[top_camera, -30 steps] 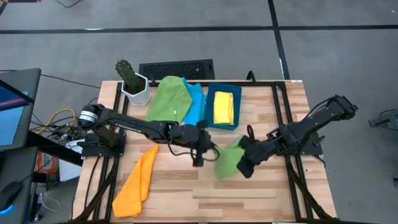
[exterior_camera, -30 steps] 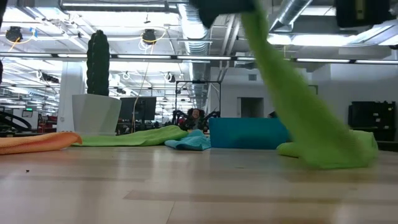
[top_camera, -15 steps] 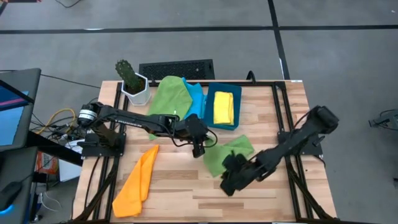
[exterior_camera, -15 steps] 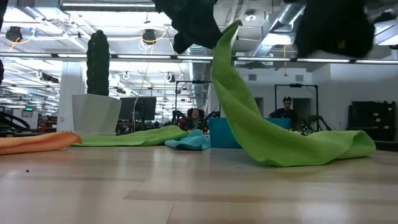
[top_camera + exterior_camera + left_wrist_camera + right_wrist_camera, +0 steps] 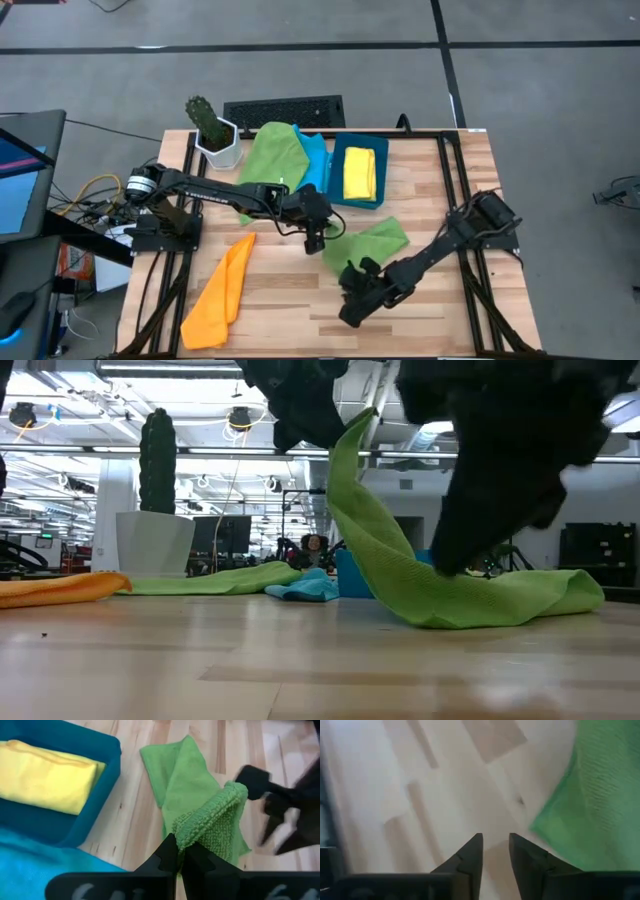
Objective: Fold microfiber towels
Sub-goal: Fold the right green towel
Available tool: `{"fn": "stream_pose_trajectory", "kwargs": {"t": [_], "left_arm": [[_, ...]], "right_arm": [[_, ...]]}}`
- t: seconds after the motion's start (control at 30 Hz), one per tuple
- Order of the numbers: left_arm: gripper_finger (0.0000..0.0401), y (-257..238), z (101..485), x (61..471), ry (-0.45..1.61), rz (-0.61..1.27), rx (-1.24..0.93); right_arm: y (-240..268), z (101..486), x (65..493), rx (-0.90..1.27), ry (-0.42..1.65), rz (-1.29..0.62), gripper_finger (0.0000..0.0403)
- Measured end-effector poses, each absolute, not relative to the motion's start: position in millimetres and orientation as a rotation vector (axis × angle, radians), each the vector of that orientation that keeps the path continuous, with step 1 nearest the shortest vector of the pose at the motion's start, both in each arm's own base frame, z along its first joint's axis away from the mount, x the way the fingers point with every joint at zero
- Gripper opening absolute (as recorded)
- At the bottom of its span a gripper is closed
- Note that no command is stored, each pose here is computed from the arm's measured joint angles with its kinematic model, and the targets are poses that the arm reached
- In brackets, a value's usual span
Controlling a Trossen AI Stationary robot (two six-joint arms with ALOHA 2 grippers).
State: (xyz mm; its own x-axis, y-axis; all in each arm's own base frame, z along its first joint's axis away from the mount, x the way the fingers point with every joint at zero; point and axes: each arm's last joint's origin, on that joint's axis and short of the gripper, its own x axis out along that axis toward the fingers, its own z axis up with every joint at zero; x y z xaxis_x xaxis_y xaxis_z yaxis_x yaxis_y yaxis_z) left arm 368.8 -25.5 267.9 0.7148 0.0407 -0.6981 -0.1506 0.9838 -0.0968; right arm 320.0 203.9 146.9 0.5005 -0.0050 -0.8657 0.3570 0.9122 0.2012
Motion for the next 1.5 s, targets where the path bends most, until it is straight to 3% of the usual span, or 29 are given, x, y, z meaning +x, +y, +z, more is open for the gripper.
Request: {"fn": "stream_pose_trajectory", "kwargs": {"t": [0.27,0.6,0.7,0.83,0.9,1.03,1.13,1.5], "left_arm": [[0.0001,-26,266,367,0.792,0.104,-0.15],[0.0002,-26,266,367,0.79,0.104,-0.15],[0.0002,-26,266,367,0.789,0.104,-0.15],[0.0002,-26,266,367,0.79,0.104,-0.151],[0.0002,-26,266,367,0.792,0.103,-0.159],[0.0001,-28,266,364,0.824,0.054,-0.214],[0.0001,-29,271,357,0.856,0.023,-0.25],[0.0,-46,336,300,0.748,-0.01,-0.343]], "right_arm": [[190,140,327,0.33,1.066,-0.27,0.0169],[188,118,333,0.29,1.097,-0.285,0.0157],[185,116,332,0.329,1.131,-0.326,0.0128],[179,116,332,0.368,1.184,-0.326,0.0035],[179,122,334,0.401,1.202,-0.324,0.0016],[187,146,332,0.424,1.23,-0.271,0.0008],[195,199,327,0.465,1.149,-0.211,0.0006],[179,340,252,0.469,0.843,-0.35,0.0004]]}}
